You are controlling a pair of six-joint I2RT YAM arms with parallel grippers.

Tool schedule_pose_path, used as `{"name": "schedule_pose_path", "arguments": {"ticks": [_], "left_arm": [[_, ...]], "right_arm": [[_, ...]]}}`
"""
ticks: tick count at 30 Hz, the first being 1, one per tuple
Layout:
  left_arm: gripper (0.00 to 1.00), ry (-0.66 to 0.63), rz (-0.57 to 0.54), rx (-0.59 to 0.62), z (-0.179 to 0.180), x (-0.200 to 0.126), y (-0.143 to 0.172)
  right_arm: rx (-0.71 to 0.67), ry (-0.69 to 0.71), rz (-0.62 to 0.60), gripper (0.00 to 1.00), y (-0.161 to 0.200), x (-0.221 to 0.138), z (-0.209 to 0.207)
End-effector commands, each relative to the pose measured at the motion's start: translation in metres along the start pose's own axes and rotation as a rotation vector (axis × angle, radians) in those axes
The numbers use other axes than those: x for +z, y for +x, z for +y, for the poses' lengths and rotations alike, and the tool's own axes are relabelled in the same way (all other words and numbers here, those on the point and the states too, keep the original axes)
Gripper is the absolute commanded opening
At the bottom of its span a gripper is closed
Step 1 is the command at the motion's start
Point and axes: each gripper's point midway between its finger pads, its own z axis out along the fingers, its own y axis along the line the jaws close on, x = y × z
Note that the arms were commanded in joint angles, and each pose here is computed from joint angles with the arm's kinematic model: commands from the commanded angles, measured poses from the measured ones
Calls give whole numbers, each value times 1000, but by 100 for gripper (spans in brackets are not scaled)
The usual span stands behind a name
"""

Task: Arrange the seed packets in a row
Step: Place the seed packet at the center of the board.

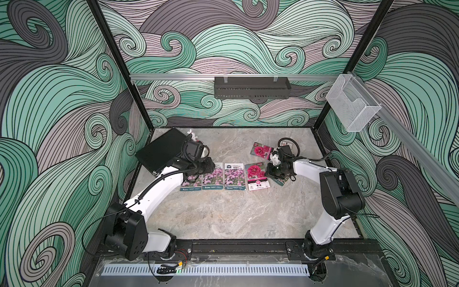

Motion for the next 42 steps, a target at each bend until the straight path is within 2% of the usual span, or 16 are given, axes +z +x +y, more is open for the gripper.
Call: {"name": "schedule_pose_path", "arguments": {"ticks": [1, 9, 24, 28, 30, 32, 35, 39, 42], "left_arm": [[39, 12, -5, 4, -5, -1, -2], [38, 9, -2, 3, -4, 0, -2], [38, 7, 0, 5, -3, 2, 0], [38, 7, 1, 4, -2, 3, 1], [38, 9, 2, 3, -2, 3, 1], [38, 11, 0, 4, -3, 2, 0], [38, 10, 0, 6, -3, 2, 0], [39, 7, 1, 7, -2, 2, 1], [39, 6, 0, 5, -3, 4, 0]], "right_arm": [[11, 34, -4, 0, -5, 2, -6], [18, 75, -15, 0, -5, 6, -11], [-1, 101, -13, 8, -4, 15, -2], [-10, 110, -13, 21, -4, 16, -1], [-16, 115, -22, 32, -6, 12, 0], [-25, 117, -47, 42, -10, 5, 3], [-45, 122, -89, 52, -17, -19, 11], [-62, 107, -183, 60, -31, -61, 24], [-33, 70, -206, 63, -38, -78, 27]]}}
